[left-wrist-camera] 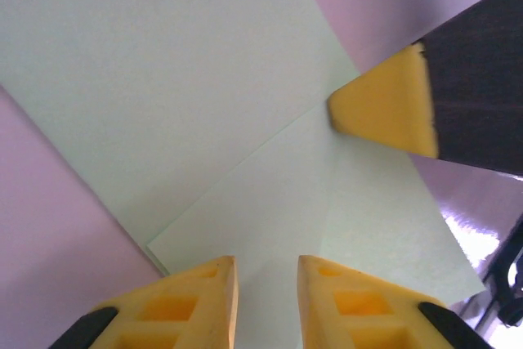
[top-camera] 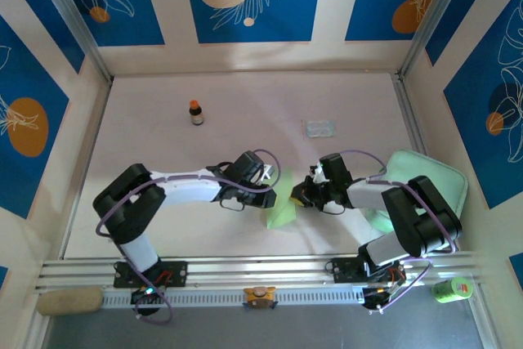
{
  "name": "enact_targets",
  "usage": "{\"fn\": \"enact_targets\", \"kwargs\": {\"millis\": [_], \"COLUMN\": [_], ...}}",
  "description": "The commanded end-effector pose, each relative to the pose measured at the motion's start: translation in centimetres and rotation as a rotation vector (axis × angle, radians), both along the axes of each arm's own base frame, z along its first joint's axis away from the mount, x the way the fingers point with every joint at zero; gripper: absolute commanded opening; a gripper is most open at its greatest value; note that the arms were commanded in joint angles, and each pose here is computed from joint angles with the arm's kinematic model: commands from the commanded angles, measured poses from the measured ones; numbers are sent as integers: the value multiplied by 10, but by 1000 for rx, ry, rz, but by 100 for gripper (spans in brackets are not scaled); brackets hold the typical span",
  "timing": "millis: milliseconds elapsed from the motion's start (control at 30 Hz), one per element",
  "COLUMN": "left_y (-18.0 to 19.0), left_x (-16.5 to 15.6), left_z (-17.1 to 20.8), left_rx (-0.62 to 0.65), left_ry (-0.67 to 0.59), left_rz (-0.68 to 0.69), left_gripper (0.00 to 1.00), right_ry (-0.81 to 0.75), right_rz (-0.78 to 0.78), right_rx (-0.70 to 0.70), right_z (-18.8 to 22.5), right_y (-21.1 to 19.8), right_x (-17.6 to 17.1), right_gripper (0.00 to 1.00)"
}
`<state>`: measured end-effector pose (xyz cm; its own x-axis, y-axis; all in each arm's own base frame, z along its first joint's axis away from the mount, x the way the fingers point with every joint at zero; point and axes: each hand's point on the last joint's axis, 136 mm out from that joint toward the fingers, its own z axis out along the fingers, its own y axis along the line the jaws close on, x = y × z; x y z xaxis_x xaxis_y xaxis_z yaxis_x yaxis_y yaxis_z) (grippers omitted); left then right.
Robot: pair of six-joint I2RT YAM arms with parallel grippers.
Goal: Fold a paper plane with a square sheet of paper (pick it up from the middle)
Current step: Turn over the paper at the center of the table.
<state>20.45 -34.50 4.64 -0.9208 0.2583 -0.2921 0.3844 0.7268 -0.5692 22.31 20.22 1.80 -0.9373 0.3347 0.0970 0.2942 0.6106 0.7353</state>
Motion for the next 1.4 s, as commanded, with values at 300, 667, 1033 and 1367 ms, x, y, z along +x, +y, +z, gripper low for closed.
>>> {"fn": "enact_targets", "kwargs": {"millis": [300,667,1033,1367], "left_y": [0,2,24,77], "left_x": [-2,-1,7,26], "left_z": [41,43,54,71], "left_rx": [-115,-80,-43,9], "left_ry": [-21,-19,-104,-250], "left_rz": [42,40,91,241], "left_gripper": [30,31,31,33], "right_ry": [59,54,-75,-259], "right_rz": [-111,-149,-123,-66], "right_rx": [-92,-81,-123,-270], "right_z": [36,44,75,126], "right_y": [-22,-32,-39,-54], "right_x": [-23,-36,-30,-20], "right_gripper": [6,6,6,6]}}
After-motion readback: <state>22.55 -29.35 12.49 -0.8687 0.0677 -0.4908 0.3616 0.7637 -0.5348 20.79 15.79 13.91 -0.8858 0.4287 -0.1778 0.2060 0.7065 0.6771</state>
